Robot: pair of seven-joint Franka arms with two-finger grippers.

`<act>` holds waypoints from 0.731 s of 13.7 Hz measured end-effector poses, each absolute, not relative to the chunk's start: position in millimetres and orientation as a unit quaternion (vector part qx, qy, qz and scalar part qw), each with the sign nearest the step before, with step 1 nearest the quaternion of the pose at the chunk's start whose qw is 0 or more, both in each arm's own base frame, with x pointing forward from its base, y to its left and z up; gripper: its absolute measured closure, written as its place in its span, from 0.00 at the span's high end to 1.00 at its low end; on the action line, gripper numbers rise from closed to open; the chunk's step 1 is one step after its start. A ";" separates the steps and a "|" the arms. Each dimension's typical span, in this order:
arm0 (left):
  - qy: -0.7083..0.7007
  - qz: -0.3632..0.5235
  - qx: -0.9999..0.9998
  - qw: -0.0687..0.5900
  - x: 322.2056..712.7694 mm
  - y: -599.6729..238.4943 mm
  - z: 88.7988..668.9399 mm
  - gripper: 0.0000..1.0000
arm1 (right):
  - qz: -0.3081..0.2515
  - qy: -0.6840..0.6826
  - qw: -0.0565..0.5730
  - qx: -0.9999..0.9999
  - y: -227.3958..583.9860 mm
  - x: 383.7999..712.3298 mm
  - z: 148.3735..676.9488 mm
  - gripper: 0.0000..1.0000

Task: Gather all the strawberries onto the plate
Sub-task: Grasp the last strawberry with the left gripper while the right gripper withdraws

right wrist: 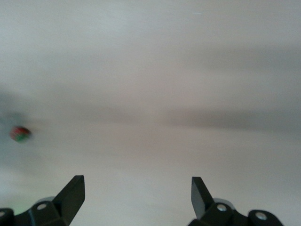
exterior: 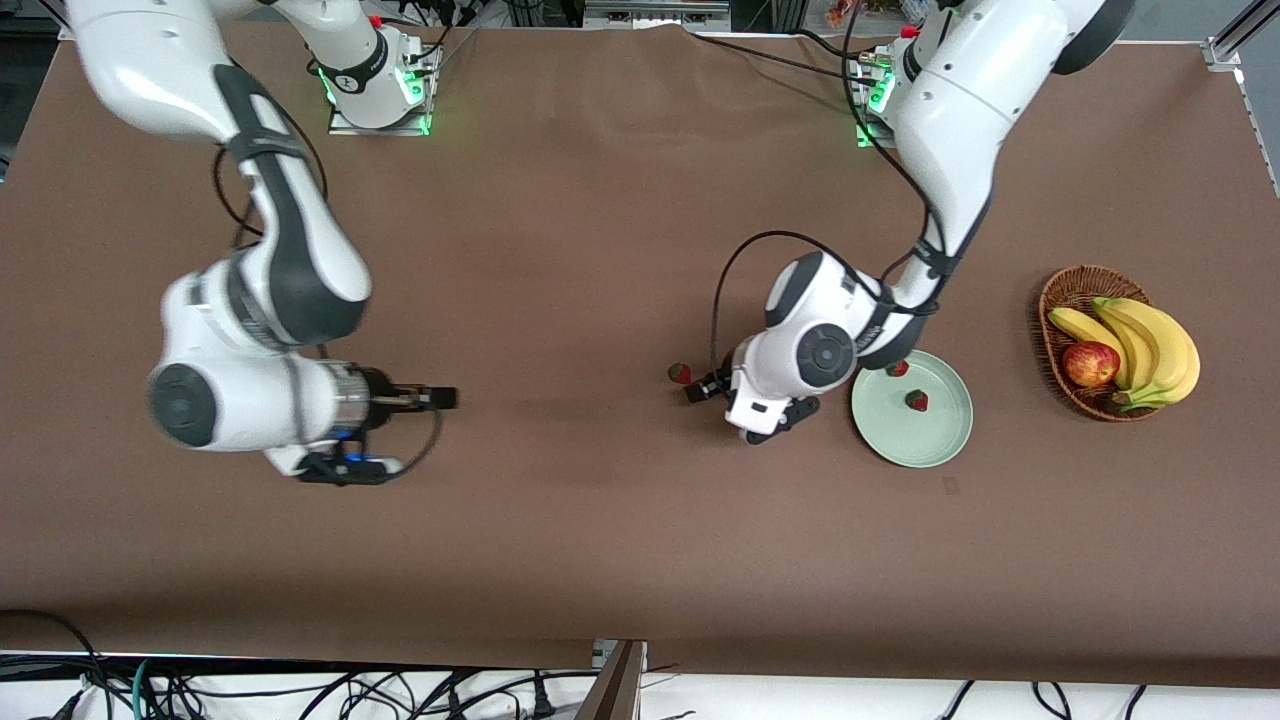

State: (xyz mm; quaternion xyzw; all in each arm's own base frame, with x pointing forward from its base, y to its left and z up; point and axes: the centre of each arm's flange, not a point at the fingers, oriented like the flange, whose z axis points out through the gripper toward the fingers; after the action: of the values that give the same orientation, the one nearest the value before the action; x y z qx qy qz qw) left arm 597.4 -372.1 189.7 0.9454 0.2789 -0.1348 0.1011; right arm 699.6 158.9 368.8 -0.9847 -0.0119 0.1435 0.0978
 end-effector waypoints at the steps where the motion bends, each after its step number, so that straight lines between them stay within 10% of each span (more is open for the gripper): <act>1: 0.289 -0.134 0.942 0.101 592.3 -381.4 184.1 1.00 | 0.149 -0.025 0.084 -0.985 131.2 698.8 379.3 1.00; 10: 0.321 -0.124 0.933 0.106 579.9 -396.7 171.2 0.90 | 0.104 -0.037 -0.029 -0.994 68.1 612.0 574.6 1.00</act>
State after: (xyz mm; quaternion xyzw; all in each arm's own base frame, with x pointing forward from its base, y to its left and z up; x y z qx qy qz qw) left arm 579.9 -396.7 171.2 0.9329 0.3211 -0.1239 0.1063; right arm 612.0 68.1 574.6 -0.9935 -0.0369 0.1036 -0.0288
